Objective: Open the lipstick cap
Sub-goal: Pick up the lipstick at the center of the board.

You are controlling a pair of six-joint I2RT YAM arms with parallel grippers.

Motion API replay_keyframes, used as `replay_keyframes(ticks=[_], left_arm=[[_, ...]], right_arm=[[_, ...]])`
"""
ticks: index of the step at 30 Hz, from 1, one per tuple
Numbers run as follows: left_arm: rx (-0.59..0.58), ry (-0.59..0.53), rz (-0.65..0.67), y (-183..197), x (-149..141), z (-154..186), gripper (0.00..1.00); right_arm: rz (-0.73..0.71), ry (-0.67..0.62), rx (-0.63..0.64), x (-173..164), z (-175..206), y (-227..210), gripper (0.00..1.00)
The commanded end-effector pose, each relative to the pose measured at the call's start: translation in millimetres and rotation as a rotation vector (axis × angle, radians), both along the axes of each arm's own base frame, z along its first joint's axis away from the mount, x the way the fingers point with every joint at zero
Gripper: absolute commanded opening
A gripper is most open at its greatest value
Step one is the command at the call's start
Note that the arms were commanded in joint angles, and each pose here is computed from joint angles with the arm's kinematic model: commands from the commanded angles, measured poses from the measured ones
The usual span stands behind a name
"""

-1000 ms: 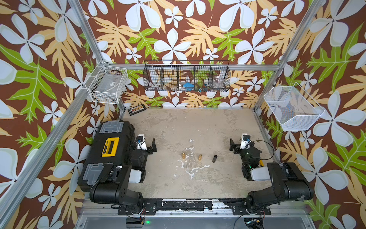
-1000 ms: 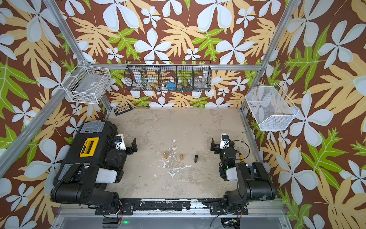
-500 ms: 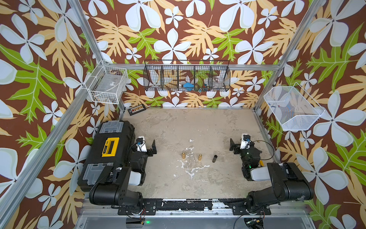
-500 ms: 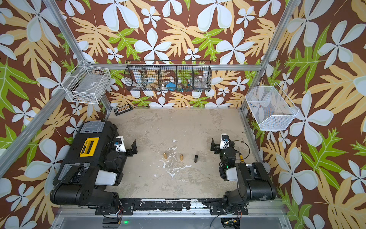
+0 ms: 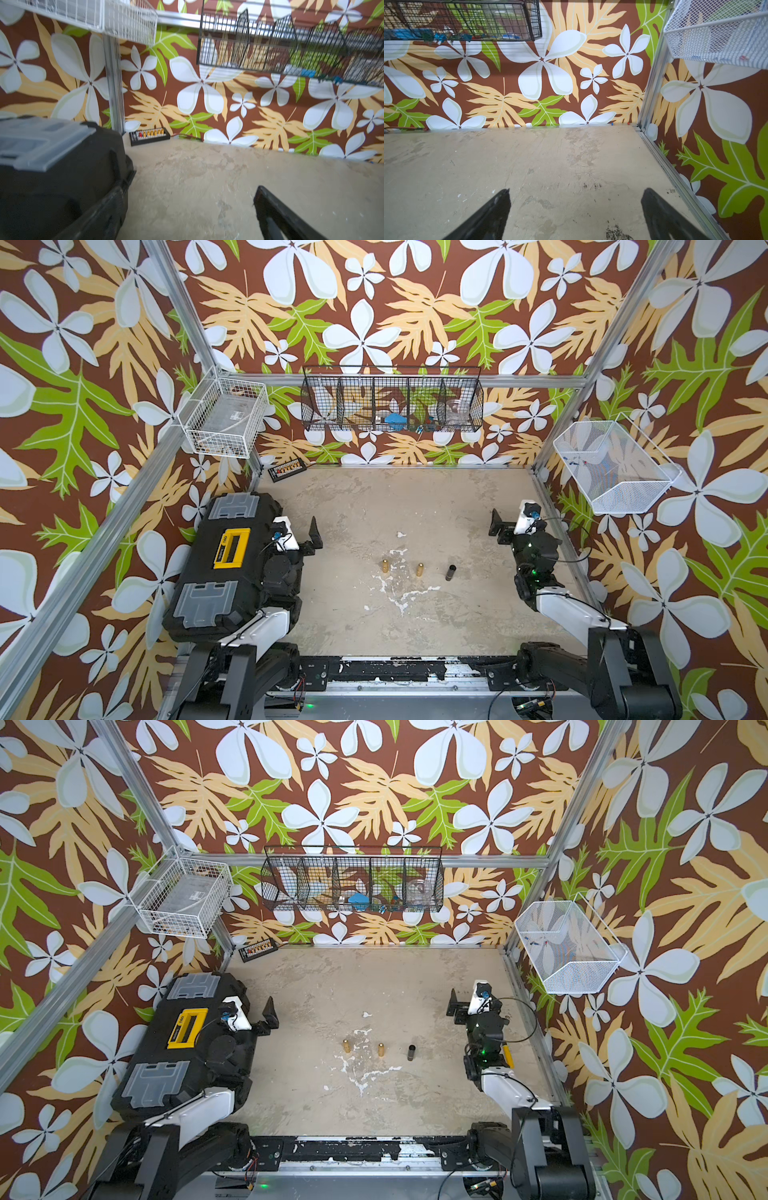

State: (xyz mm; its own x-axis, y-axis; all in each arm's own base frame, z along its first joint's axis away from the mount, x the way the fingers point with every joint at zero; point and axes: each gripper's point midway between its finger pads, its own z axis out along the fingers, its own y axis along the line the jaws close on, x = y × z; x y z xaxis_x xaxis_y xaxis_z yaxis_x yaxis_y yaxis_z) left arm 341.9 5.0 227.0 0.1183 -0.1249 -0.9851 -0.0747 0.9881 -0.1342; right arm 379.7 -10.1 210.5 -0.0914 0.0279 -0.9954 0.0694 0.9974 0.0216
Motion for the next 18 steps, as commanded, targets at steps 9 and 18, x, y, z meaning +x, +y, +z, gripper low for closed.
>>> replay_keyframes(ticks=[9, 18], left_arm=[[-0.387, 0.296, -0.024, -9, 21, 14, 1.0], [-0.576, 0.33, -0.675, -116, -8, 39, 1.0]], right_arm=[[0.225, 0.411, 0.438, -24, -11, 58, 1.0], [0.405, 0.577, 0.534, -62, -22, 100, 0.88]])
